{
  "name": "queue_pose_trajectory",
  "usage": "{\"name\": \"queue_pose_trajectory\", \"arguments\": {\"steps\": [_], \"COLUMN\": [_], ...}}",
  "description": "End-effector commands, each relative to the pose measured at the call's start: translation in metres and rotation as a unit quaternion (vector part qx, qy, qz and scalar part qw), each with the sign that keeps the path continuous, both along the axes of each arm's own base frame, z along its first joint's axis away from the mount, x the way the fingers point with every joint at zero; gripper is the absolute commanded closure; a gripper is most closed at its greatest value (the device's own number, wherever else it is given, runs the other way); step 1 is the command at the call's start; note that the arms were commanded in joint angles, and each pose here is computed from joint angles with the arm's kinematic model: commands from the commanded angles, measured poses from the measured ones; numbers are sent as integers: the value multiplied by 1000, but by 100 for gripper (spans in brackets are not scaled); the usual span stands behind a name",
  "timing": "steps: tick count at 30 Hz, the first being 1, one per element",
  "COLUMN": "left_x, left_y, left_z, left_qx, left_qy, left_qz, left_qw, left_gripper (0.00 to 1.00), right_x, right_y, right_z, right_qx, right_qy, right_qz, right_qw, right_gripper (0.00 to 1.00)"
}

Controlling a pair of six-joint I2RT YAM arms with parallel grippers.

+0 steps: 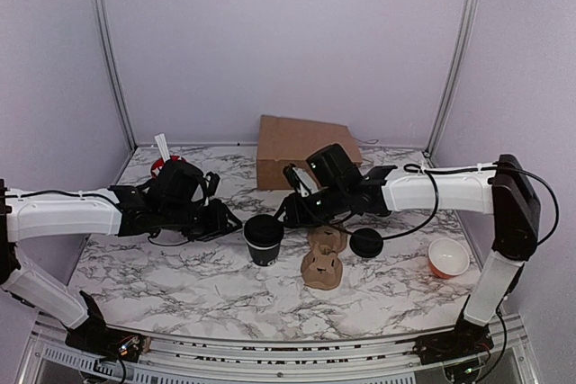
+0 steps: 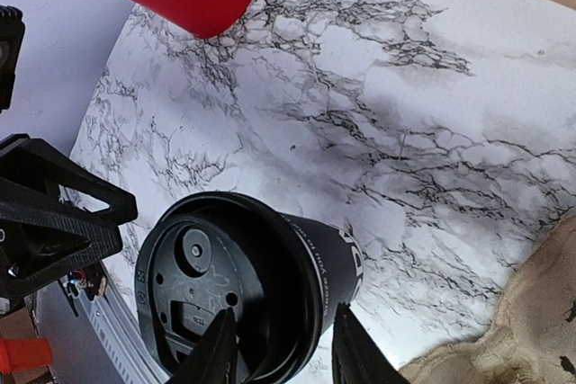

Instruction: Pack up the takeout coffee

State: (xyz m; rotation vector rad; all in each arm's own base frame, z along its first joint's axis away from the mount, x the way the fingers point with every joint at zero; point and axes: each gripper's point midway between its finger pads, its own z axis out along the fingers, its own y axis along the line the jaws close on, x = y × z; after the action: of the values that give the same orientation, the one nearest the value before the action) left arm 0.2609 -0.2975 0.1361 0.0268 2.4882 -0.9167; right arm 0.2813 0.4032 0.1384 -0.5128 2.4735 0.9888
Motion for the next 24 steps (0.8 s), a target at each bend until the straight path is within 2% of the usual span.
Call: {"name": "queue_pose_trajectory", "arguments": {"steps": [1,7,17,24], "left_x": [1,0,0,1], "left_y": [-1,-2,-11,-13], "left_z": [-2,0,-8,-19], "left_qx": [-32,-65,-74,-64], "left_qy": [27,29,39,50], "left_qz": [8,5,-10,-8], "left_qw": [999,997,996,997], "left_gripper": [73,68,68,73], "right_x": [1,-1,-2,-4], "right_y": [7,8,10,7], "right_z": [7,5,0,-3], "right_qx": [-16,-29,-44,-50], "right_qy": [-22,-32,-38,-37], "right_qz": [7,8,11,9], "right_qw": [1000,999,998,998], "right_gripper": [65,64,63,63]}}
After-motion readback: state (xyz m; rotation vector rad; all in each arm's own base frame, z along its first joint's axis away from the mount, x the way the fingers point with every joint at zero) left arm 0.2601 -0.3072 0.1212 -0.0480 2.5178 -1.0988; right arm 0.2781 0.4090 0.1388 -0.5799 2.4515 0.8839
